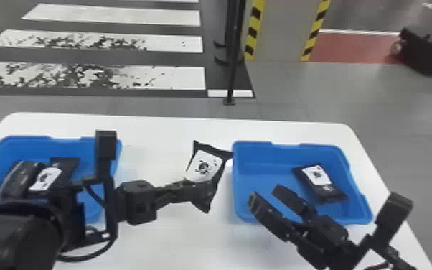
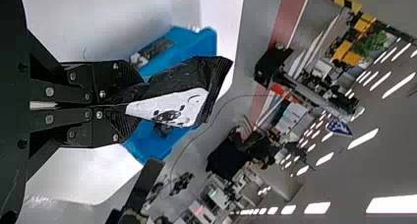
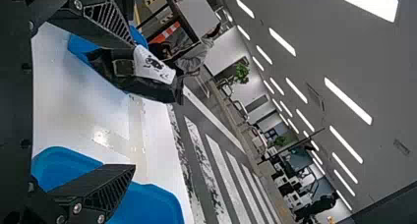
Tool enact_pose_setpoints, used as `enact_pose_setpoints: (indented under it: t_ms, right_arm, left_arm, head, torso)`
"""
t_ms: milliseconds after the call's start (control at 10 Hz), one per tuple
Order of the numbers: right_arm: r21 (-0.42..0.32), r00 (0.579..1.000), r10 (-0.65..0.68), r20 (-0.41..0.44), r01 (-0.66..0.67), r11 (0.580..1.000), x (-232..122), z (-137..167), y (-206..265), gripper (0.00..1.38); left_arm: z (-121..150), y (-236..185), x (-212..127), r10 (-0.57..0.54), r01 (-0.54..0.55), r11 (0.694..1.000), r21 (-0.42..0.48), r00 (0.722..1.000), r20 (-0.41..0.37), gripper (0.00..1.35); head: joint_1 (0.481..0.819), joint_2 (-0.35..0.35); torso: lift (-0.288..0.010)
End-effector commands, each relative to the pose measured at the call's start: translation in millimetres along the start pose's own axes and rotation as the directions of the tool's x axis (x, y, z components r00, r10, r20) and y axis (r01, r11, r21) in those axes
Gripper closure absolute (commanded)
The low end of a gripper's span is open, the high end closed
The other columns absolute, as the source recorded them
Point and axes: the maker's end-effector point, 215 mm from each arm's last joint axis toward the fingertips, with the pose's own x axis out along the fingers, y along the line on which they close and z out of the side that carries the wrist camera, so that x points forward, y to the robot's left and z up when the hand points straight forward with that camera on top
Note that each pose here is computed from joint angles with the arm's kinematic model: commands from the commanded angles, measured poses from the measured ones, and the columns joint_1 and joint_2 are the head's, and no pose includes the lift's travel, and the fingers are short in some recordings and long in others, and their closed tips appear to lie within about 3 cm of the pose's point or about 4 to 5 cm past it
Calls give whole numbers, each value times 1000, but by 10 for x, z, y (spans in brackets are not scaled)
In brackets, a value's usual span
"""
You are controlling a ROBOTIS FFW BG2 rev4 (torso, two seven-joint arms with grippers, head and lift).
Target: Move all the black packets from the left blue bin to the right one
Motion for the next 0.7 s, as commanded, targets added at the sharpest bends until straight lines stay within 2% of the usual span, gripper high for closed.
enact_pose_setpoints:
  t_ms: [0, 300, 400, 600]
  right_arm:
    - [11, 1000, 28, 8, -28, 1000, 97, 46, 32, 168]
    - [28, 1000, 27, 14, -27, 999, 245, 42, -117, 190]
    - [26, 999, 30, 40, -31, 999, 261, 126, -118, 260]
    - [58, 995, 71, 73, -76, 995, 322, 175, 55, 748]
  left_arm:
    - [-78, -276, 202, -70, 71, 997, 3, 997, -31, 1208]
    - [-82, -486, 322, -128, 128, 992, 8, 991, -49, 1208]
    - [-102, -517, 342, -135, 136, 991, 7, 989, -57, 1208]
    - [-135, -488, 337, -132, 131, 991, -7, 989, -63, 1208]
  head:
    - [695, -134]
    - [695, -181]
    - [695, -190]
    - [695, -202]
  torso:
    - [-150]
    - [-150]
    - [-150]
    - [-150]
